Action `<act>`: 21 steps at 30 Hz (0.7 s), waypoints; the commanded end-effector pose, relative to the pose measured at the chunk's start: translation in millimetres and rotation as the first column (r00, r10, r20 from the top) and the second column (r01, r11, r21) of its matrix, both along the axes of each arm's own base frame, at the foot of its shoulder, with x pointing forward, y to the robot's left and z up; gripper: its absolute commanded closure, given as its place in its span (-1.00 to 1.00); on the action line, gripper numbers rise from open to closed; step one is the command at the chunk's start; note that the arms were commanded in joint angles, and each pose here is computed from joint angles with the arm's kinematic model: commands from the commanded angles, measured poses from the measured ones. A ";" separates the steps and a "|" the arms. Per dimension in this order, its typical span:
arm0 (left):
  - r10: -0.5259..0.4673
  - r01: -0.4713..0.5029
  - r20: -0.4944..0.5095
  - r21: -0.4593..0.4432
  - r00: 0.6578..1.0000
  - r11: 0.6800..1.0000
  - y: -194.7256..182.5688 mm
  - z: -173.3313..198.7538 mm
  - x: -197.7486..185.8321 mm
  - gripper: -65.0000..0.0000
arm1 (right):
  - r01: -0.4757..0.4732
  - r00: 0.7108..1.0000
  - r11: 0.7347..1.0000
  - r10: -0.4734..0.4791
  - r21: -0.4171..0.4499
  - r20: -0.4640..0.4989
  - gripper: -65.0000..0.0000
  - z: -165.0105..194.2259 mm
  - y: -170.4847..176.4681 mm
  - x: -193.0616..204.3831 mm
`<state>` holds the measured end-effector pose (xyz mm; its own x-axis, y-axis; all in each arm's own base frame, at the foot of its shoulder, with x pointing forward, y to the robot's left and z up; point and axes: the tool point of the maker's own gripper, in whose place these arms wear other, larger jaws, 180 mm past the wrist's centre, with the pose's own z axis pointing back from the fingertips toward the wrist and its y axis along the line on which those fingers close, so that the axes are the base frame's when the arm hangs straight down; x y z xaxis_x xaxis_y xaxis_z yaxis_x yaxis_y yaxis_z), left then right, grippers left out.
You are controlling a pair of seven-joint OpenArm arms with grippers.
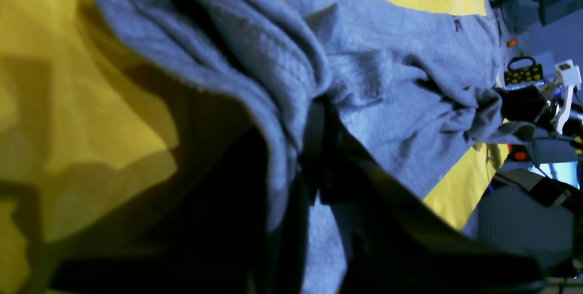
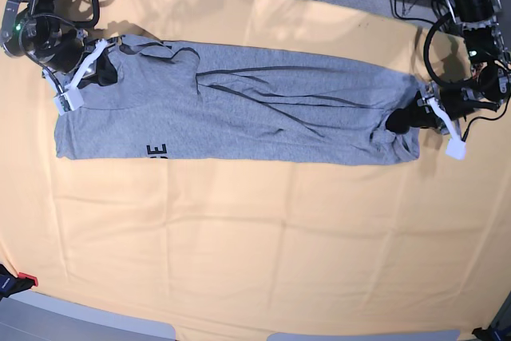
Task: Layout the t-shirt on the table in an organized manner, then fold the t-shirt properly
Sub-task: 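Grasp the strip end with the left gripper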
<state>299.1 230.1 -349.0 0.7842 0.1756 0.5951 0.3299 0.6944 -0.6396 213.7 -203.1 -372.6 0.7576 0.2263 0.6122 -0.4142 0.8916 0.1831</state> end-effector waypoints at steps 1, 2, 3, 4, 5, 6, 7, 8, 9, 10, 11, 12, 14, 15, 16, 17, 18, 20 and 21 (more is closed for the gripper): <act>0.013 -0.015 0.059 0.021 0.998 1.000 13.2 20.0 12.7 1.00 | -0.018 0.999 1.000 0.018 -0.006 0.045 1.00 12.5 0.7 7.1; 0.014 -0.016 0.062 0.031 0.998 0.999 17.2 22.4 13.6 1.00 | -0.022 0.998 1.000 0.022 -0.009 0.052 1.00 14.8 1.4 7.8; 0.015 -0.018 0.066 0.044 0.998 0.999 21.5 24.9 14.6 1.00 | -0.026 0.998 1.000 0.027 -0.013 0.060 1.00 17.4 2.2 8.7; 0.016 -0.020 0.068 0.056 0.998 0.998 26.1 27.2 15.0 1.00 | -0.030 0.997 0.999 0.031 -0.016 0.067 1.00 19.6 3.1 9.5; 0.016 -0.021 0.071 0.067 0.997 0.998 30.0 29.6 15.7 1.00 | -0.034 0.996 0.999 0.036 -0.019 0.076 1.00 22.5 4.2 10.5; 0.017 -0.023 0.072 0.078 0.997 0.997 34.2 31.3 15.6 1.00 | -0.038 0.996 0.999 0.040 -0.023 0.085 1.00 25.3 5.2 11.4; 0.018 -0.024 0.073 0.089 0.997 0.996 38.0 33.1 15.6 1.00 | -0.043 0.994 0.999 0.045 -0.024 0.096 1.00 28.6 6.7 12.5; 0.018 -0.025 0.073 0.098 0.997 0.995 41.1 34.3 15.4 1.00 | -0.048 0.993 0.998 0.050 -0.027 0.107 1.00 31.8 7.9 13.6; 0.018 -0.026 0.072 0.108 0.997 0.994 44.7 35.7 15.1 1.00 | -0.053 0.991 0.998 0.057 -0.033 0.119 1.00 35.4 9.2 14.7; 0.018 -0.027 0.072 0.117 0.997 0.993 47.7 36.8 14.9 1.00 | -0.059 0.989 0.998 0.063 -0.038 0.131 1.00 39.3 10.7 15.6; 0.019 -0.028 0.072 0.127 0.997 0.991 51.0 38.2 14.6 1.00 | -0.065 0.987 0.997 0.070 -0.044 0.143 1.00 43.3 12.2 16.7; 0.019 -0.029 0.071 0.138 0.997 0.990 54.4 39.6 14.5 1.00 | -0.070 0.985 0.996 0.077 -0.049 0.156 1.00 47.4 13.8 17.7; 0.020 -0.031 0.072 0.153 0.997 0.988 59.7 42.2 14.3 1.00 | -0.079 0.981 0.995 0.088 -0.058 0.176 1.00 53.5 16.2 19.1; 0.020 -0.031 0.072 0.157 0.997 0.987 61.2 43.1 14.2 1.00 | -0.080 0.979 0.995 0.089 -0.057 0.183 1.00 55.2 17.1 19.8; 0.020 -0.031 0.074 0.156 0.997 0.987 61.6 43.9 14.3 1.00 | -0.079 0.978 0.995 0.088 -0.053 0.190 1.00 56.2 17.5 20.7; 0.020 -0.031 0.075 0.154 0.997 0.988 61.7 44.6 14.4 1.00 | -0.078 0.977 0.996 0.086 -0.050 0.195 1.00 56.7 17.9 21.2; 0.020 -0.031 0.078 0.149 0.997 0.988 61.0 45.3 14.5 1.00 | -0.077 0.975 0.996 0.084 -0.045 0.204 1.00 58.0 18.5 22.3; 0.020 -0.032 0.084 0.138 0.996 0.990 60.0 47.1 15.1 1.00 | -0.070 0.971 0.997 0.075 -0.032 0.227 1.00 60.4 18.8 25.7; 0.019 -0.030 0.086 0.130 0.996 0.991 59.1 48.3 15.2 1.00 | -0.063 0.968 0.998 0.067 -0.023 0.242 1.00 61.2 18.4 28.0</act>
